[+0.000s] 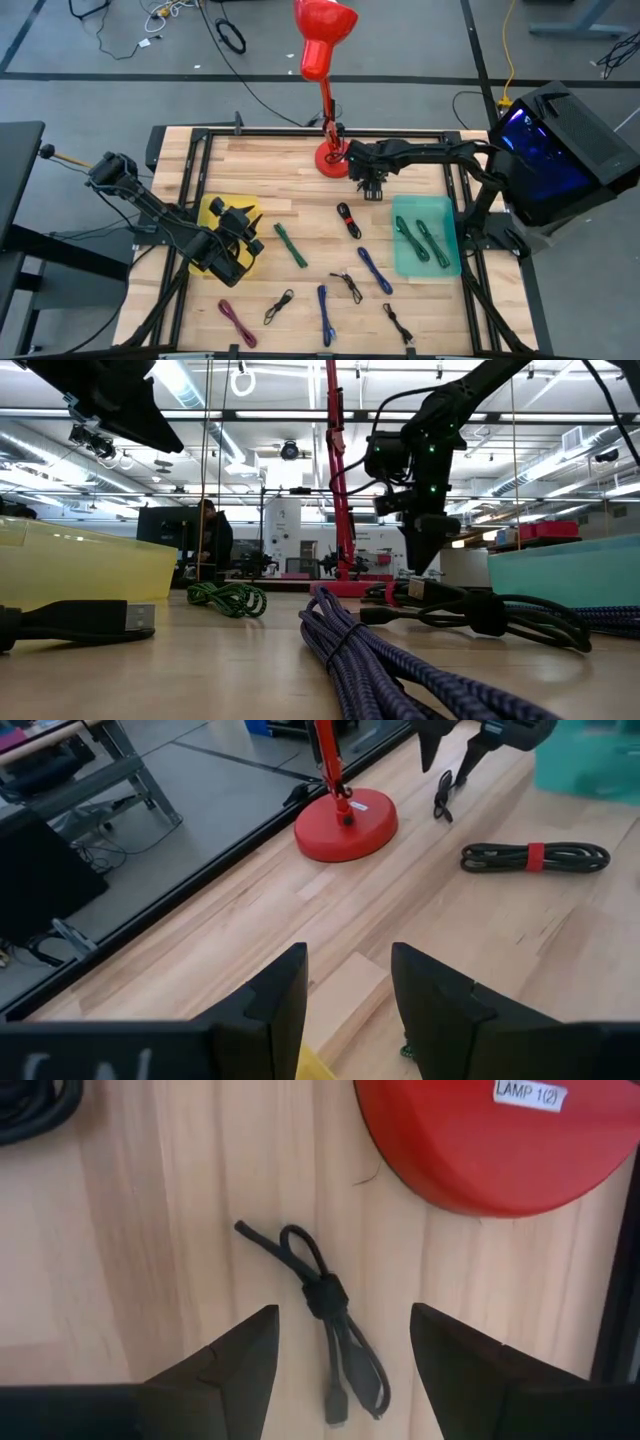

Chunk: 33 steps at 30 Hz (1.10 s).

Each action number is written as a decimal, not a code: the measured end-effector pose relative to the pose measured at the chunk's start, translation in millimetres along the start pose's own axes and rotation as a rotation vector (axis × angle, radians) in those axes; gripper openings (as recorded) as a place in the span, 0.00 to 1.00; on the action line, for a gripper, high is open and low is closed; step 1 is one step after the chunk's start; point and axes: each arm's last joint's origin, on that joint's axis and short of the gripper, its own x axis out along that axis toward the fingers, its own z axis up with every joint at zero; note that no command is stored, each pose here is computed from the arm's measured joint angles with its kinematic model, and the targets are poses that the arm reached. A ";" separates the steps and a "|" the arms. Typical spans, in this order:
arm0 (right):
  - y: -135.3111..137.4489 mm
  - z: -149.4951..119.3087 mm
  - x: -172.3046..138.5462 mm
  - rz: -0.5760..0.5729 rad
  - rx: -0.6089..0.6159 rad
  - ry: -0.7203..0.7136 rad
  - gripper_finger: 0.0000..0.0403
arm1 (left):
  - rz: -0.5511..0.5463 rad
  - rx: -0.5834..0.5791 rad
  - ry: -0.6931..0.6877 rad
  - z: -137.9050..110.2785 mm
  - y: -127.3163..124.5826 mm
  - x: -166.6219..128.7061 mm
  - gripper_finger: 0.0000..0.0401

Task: Pick & Place USB Port
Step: Put the black USB cable into the yellow transparent bin

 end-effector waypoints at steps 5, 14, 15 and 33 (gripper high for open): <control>-0.3 0.3 0.1 0.006 0.001 -0.007 0.56 | -0.001 -0.002 0.000 0.0 -0.1 0.0 0.38; 2.9 4.4 22.0 0.049 -0.002 0.007 0.56 | -0.008 -0.009 0.010 0.0 -0.9 0.0 0.38; 3.5 3.8 24.3 0.051 -0.005 0.021 0.56 | -0.010 -0.008 0.016 -0.2 -1.0 0.0 0.38; 8.7 -5.6 38.4 0.068 0.002 0.008 0.56 | -0.014 -0.005 0.031 -0.6 -1.0 -0.1 0.38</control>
